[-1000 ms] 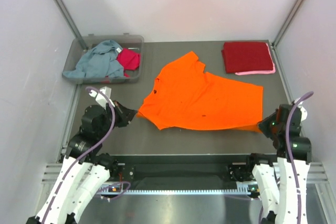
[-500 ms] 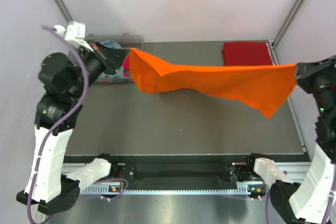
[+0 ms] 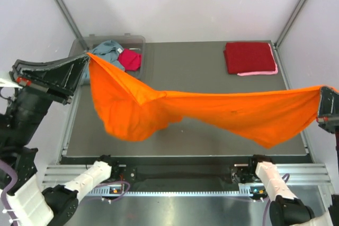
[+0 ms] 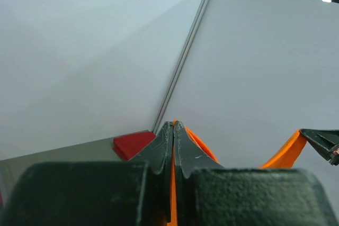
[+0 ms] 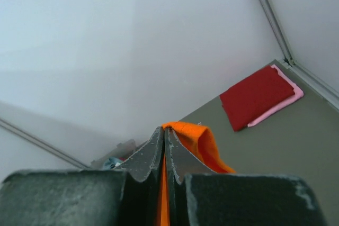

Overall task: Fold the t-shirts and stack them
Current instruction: Flatten the tshirt out

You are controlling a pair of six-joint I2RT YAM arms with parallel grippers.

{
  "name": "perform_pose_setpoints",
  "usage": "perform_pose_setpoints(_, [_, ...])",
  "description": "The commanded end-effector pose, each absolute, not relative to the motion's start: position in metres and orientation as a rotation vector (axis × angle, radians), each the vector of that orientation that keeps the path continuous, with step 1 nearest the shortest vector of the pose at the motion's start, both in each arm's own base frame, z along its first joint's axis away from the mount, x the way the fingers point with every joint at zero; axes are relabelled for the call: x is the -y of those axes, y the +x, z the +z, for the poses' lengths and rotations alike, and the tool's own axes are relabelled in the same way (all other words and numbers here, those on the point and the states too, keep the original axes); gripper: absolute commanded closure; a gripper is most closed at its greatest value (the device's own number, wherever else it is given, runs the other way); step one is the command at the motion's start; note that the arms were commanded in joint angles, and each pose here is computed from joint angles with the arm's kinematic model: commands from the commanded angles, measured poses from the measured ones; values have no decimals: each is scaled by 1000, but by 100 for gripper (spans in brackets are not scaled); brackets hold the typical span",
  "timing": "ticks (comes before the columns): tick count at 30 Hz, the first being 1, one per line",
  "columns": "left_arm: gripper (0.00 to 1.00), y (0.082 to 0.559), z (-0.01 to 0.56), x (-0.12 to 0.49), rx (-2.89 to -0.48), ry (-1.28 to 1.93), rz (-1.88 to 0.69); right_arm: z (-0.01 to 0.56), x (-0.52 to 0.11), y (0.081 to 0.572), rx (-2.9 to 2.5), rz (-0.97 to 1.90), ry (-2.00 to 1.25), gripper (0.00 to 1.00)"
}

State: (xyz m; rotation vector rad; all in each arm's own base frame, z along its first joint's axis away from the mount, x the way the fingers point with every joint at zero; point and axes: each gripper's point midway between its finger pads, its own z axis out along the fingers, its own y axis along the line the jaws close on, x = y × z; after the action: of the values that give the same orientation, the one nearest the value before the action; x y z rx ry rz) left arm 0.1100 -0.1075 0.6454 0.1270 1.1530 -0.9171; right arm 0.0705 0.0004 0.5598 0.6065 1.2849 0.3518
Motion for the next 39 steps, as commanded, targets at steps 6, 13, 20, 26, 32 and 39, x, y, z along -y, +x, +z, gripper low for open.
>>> perform_pose_setpoints(6, [100, 259, 579, 121, -1398, -11, -689, 524, 23, 210, -1464, 311, 699, 100])
perform_pose_setpoints(13, [100, 383, 538, 134, -1485, -66, -498, 509, 40, 344, -1515, 323, 699, 100])
perform_pose_setpoints(20, [100, 480, 574, 125, -1360, -131, -439, 570, 60, 430, -1427, 294, 598, 100])
perform_pose_setpoints(26, [100, 428, 662, 101, -1092, -141, -417, 604, 90, 406, -1320, 293, 546, 100])
perform_pose_setpoints(32, [100, 396, 587, 128, -1223, 2, -536, 529, 111, 402, -1488, 253, 657, 100])
perform_pose_setpoints(39, [100, 367, 433, 138, -1502, 32, -592, 412, 98, 372, -1676, 254, 734, 100])
